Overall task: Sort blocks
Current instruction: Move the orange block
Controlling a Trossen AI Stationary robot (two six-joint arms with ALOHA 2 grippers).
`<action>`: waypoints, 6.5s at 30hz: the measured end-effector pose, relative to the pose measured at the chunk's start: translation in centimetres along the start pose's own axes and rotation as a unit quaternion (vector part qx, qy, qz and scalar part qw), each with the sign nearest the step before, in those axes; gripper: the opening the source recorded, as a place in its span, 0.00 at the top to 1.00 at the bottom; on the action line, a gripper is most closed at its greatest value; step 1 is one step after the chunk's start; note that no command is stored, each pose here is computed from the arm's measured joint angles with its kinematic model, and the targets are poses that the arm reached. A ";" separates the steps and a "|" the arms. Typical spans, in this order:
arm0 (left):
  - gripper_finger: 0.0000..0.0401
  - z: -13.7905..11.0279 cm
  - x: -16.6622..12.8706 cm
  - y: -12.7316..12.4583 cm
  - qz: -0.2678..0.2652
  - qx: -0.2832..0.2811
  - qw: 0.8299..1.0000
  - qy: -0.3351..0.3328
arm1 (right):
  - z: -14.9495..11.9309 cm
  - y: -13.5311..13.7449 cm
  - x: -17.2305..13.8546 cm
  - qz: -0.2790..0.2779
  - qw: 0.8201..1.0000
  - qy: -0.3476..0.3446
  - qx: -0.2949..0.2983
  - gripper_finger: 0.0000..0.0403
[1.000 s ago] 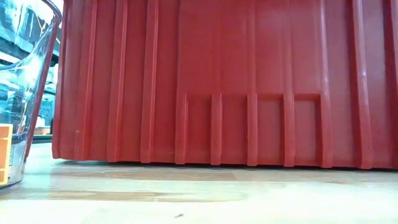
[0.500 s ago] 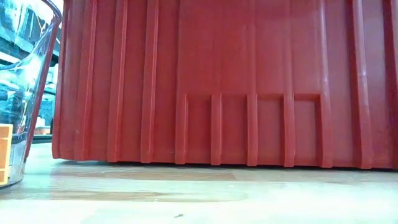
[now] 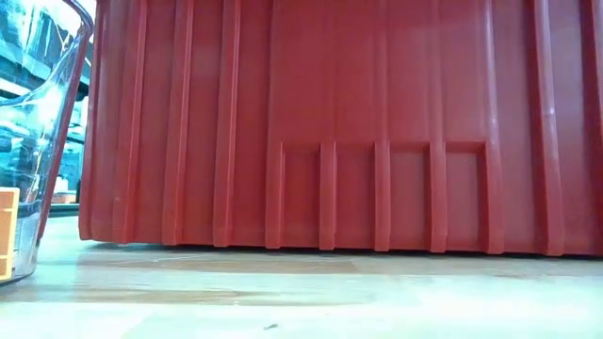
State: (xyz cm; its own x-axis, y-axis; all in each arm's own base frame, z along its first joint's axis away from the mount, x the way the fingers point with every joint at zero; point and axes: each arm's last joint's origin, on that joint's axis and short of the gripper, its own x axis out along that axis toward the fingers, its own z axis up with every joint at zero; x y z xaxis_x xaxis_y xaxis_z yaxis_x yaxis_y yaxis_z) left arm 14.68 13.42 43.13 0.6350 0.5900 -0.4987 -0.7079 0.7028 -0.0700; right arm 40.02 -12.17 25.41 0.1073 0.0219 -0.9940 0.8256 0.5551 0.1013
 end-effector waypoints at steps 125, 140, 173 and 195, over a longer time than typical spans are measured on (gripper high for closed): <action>0.14 0.5 -1.0 0.6 0.106 0.120 0.987 -0.010 | -3.4 2.6 2.6 0.034 0.999 -0.001 0.026 0.18; 0.14 0.5 -1.0 0.6 0.106 0.125 0.986 -0.009 | -5.5 2.3 3.0 0.012 1.000 0.029 0.002 0.18; 0.14 0.5 -1.0 0.7 0.126 0.125 0.984 -0.008 | -6.2 -0.8 12.1 -0.083 0.992 0.053 -0.082 0.23; 0.14 0.5 -1.2 0.9 0.159 0.123 0.980 -0.009 | -2.4 2.6 3.5 -0.082 0.984 -0.067 -0.142 0.71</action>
State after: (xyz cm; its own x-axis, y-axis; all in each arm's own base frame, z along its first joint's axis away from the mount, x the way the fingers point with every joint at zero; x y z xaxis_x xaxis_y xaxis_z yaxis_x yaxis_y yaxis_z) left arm 13.46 13.53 44.15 0.4009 0.8002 -0.4461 -0.7768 0.5551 0.2975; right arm 41.21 -8.61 22.11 0.0733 -0.1871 -0.9796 0.6513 0.7529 -0.0950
